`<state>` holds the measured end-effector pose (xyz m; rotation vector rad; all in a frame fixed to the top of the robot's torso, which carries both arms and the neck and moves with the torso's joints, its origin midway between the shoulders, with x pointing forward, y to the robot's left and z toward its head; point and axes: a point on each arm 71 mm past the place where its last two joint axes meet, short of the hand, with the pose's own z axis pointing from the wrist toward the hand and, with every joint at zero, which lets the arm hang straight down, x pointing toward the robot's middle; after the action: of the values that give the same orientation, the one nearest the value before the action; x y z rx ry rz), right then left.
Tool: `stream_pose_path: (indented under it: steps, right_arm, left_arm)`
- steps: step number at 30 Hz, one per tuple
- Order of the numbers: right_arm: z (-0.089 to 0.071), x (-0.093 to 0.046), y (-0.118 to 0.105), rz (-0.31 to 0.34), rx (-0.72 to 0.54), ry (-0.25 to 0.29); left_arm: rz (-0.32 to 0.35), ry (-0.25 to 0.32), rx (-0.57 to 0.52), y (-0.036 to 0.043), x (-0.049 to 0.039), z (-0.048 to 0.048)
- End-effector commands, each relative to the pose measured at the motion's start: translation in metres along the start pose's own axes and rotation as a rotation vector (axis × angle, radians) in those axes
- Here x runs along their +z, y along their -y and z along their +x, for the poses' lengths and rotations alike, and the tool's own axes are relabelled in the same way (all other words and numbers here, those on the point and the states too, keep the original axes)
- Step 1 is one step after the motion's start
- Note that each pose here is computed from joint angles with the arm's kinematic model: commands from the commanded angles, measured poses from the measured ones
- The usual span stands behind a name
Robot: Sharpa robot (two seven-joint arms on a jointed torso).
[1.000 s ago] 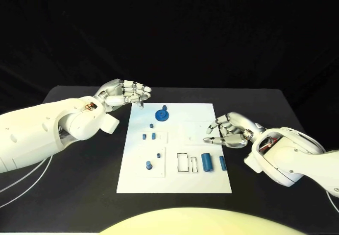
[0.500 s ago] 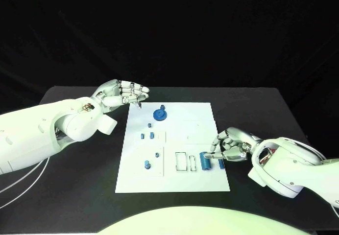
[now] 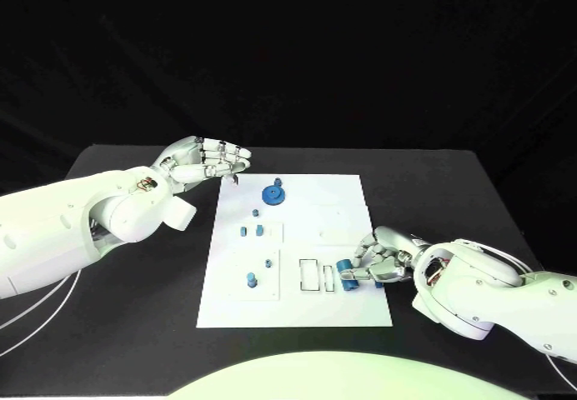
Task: Assemble the parts on the task board
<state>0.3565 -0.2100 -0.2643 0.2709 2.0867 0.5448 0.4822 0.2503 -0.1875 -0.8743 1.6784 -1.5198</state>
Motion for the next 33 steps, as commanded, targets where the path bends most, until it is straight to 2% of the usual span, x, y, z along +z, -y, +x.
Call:
stream_pose_path:
  steps: [1, 19, 33]
  right_arm:
    - [0.004, 0.003, 0.004, 0.037, -0.053, -0.014]
    - [0.025, 0.015, 0.004, 0.039, -0.168, -0.085]
    - [0.024, 0.014, 0.005, 0.048, -0.121, -0.06]
  left_arm:
    - [0.01, -0.024, -0.014, 0.0011, 0.0, 0.0027]
    - [0.009, -0.023, -0.013, 0.0008, -0.0012, 0.0011]
    - [0.008, -0.023, -0.013, 0.0007, -0.0013, 0.0009]
